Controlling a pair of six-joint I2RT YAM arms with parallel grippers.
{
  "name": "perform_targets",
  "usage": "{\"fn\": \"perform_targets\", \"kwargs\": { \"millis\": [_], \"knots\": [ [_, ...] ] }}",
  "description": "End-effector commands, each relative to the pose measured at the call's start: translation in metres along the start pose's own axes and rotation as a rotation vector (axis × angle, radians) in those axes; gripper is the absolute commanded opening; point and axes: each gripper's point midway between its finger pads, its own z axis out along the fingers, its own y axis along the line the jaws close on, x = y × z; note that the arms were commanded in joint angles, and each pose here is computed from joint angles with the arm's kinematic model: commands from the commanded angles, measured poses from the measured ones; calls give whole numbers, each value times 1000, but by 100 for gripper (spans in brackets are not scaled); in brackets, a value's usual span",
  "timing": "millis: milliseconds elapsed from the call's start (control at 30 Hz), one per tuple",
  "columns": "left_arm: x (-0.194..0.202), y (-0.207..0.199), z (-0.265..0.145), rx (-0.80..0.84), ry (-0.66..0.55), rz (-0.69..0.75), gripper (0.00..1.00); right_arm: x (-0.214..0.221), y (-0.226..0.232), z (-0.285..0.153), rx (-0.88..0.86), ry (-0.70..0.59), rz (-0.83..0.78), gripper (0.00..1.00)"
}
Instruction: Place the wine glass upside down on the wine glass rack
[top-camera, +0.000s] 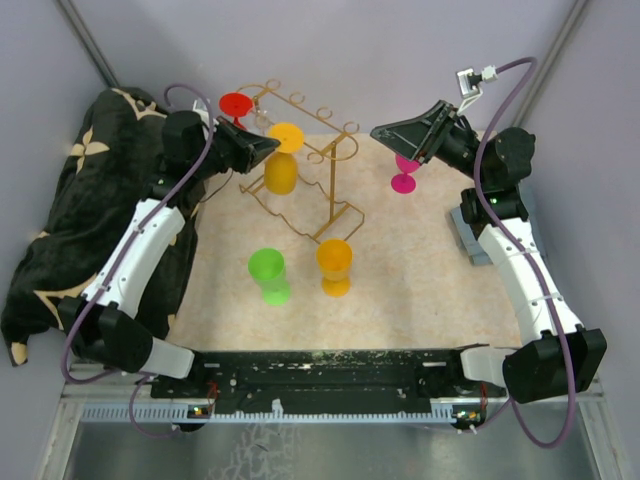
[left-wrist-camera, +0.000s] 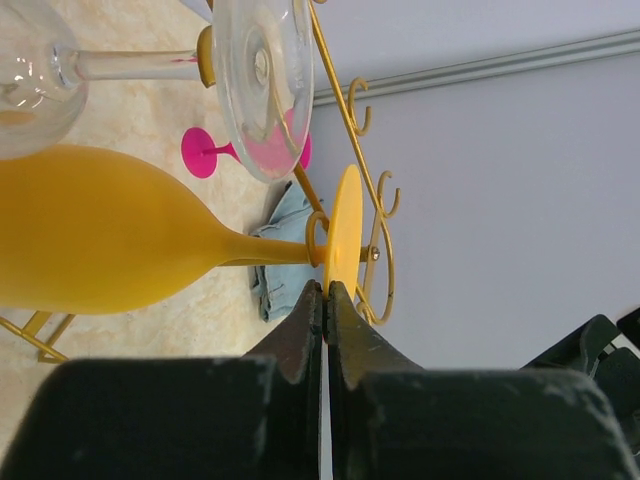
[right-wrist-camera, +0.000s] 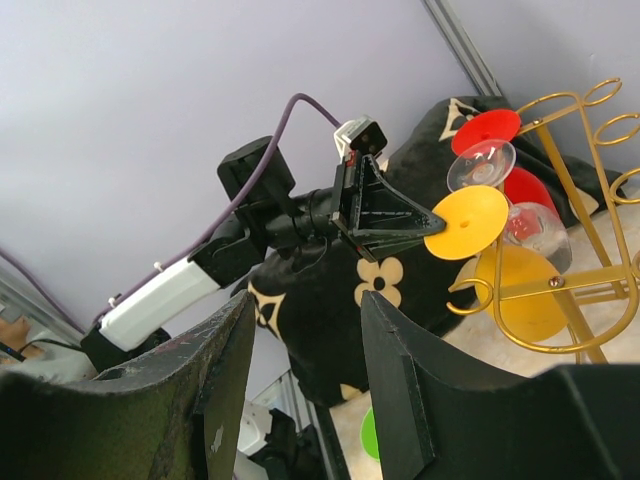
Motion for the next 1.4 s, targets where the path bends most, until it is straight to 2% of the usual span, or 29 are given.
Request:
{"fn": "perform_targets", "kwargs": {
  "millis": [0,333,567,700,767,833,967,1033,1367],
  "knots": [
    [-14,-30,-3,94,-42,51,0,-9,16,-5,-23,-32,-69,47],
    [-8,-38,4,140,2,51,0,-9,14,-4,-25,-32,-64,47],
    [11,-33,15,149,96,42,0,-7,11,-4,-21,-30,-60,47],
    [16,-28,15,140,108,40,1,-6,10,-4,-20,-29,-58,47],
    [18,-27,14,139,111,41,9,-5,9,-4,-19,-29,-57,47],
    [19,-28,12,140,110,43,11,-5,8,-4,-19,-30,-53,47],
    [20,-28,7,140,108,46,23,-5,7,-4,-24,-33,-48,47],
    [20,-30,5,142,107,47,31,-6,7,-4,-24,-35,-48,47],
    [26,-32,-12,139,114,52,49,-3,5,-4,-22,-33,-44,47]
  ]
}}
